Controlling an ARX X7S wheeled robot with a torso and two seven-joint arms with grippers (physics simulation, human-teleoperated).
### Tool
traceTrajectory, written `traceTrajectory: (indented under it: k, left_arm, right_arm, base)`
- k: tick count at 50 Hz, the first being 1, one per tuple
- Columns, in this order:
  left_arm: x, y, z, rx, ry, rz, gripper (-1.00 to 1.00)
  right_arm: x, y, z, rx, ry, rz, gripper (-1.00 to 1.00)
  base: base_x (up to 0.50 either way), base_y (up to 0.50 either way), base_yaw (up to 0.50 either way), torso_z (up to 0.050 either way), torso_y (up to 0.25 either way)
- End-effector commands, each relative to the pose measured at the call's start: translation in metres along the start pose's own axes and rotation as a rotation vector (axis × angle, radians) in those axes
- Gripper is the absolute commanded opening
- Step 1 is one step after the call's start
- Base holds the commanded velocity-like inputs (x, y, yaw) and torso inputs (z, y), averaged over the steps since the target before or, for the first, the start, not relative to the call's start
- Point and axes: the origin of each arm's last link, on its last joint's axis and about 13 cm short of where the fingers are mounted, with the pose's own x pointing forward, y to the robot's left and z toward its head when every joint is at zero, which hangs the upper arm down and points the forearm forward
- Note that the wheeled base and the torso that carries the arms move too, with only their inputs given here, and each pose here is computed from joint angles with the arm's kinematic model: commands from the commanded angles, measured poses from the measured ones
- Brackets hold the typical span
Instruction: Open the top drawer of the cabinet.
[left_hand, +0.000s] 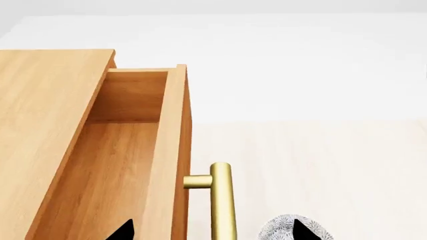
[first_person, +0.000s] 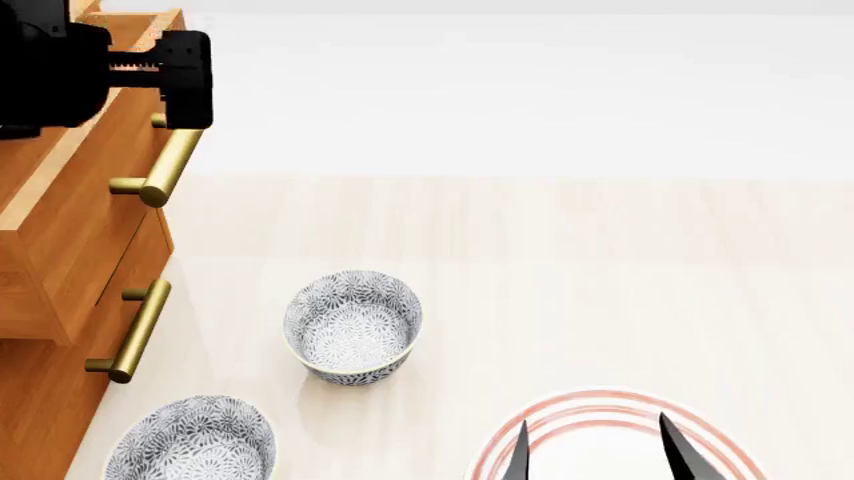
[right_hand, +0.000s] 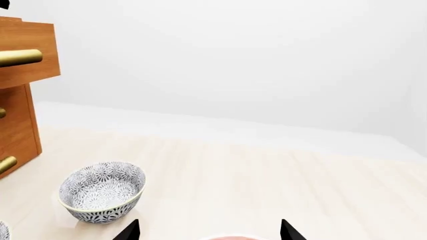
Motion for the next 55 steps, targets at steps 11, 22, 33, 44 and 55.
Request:
traceTrajectory:
  k: [11,22,33,44,55]
  left_arm:
    - [0.037,0.013,-0.043,-0.073,0.085,-0.025,1.00]
    - [0.044,0.018,-0.057,-0.083,0.109,-0.010,1.00]
    - [0.049,0.009,-0.067,-0.086,0.131,-0.059,1.00]
    - [0.049,0.003,-0.071,-0.089,0.138,-0.090,1.00]
    - [0.051,-0.009,-0.074,-0.072,0.143,-0.122,1.00]
  right_arm:
    - [0.000,0.000,-0.003,0.005,0.007,-0.003,1.00]
    - [0.000,0.001,-0.003,0.006,0.008,0.002,1.00]
    - [-0.001,0.000,-0.003,0.005,0.008,-0.003,1.00]
    - [-0.001,0.000,-0.002,0.008,0.007,0.001,1.00]
    - [-0.002,0.000,-0.003,0.009,0.008,0.001,1.00]
  base:
    - [0.00,0.00,0.00,0.000,0.000]
    - [0.00,0.00,0.00,0.000,0.000]
    - [0.00,0.00,0.00,0.000,0.000]
    - [0.00,0.00,0.00,0.000,0.000]
    - [0.00,0.00,0.00,0.000,0.000]
